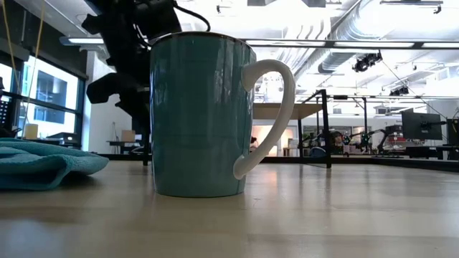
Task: Stack small to large cups/mugs on shelf
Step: Put the dark blue mug on the shelf
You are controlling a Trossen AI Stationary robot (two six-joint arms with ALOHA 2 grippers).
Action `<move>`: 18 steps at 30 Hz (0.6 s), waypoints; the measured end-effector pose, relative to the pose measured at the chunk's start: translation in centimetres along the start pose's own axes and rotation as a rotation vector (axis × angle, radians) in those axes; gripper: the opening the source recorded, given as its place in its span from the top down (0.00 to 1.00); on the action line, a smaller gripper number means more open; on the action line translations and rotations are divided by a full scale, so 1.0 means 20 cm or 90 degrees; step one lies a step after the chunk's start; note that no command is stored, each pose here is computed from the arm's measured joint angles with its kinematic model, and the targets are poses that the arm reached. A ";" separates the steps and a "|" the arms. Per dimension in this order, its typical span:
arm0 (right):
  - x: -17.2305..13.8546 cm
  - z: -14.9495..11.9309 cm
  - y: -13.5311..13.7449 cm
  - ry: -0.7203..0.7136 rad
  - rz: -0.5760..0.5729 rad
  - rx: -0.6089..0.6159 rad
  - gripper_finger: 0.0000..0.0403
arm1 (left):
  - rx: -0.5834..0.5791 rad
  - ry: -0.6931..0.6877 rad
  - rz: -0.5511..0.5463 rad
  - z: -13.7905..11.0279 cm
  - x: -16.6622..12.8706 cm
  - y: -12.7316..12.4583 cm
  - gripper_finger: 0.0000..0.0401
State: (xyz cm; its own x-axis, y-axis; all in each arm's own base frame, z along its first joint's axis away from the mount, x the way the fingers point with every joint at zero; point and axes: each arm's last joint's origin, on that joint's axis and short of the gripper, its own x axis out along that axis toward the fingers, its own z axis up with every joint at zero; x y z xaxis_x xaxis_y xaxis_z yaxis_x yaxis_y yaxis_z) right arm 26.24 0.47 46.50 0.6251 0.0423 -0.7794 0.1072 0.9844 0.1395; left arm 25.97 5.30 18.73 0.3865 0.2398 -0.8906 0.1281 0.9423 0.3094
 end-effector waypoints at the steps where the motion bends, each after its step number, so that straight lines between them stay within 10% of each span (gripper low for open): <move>1: 0.00 0.00 0.00 0.000 0.000 0.000 0.56 | 0.000 0.000 0.000 0.00 0.00 0.00 0.69; 18: 0.00 0.00 0.00 0.000 0.000 0.003 0.56 | -0.001 0.028 -0.010 0.00 0.06 -0.01 0.54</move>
State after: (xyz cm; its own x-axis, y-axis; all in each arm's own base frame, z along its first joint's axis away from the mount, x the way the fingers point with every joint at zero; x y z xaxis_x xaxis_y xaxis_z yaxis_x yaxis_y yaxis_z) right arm 26.25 0.47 46.50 0.6254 0.0423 -0.7791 0.1102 0.9837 0.1419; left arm 26.32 5.40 17.59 0.3447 0.2354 -0.9087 0.1324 0.9462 0.2954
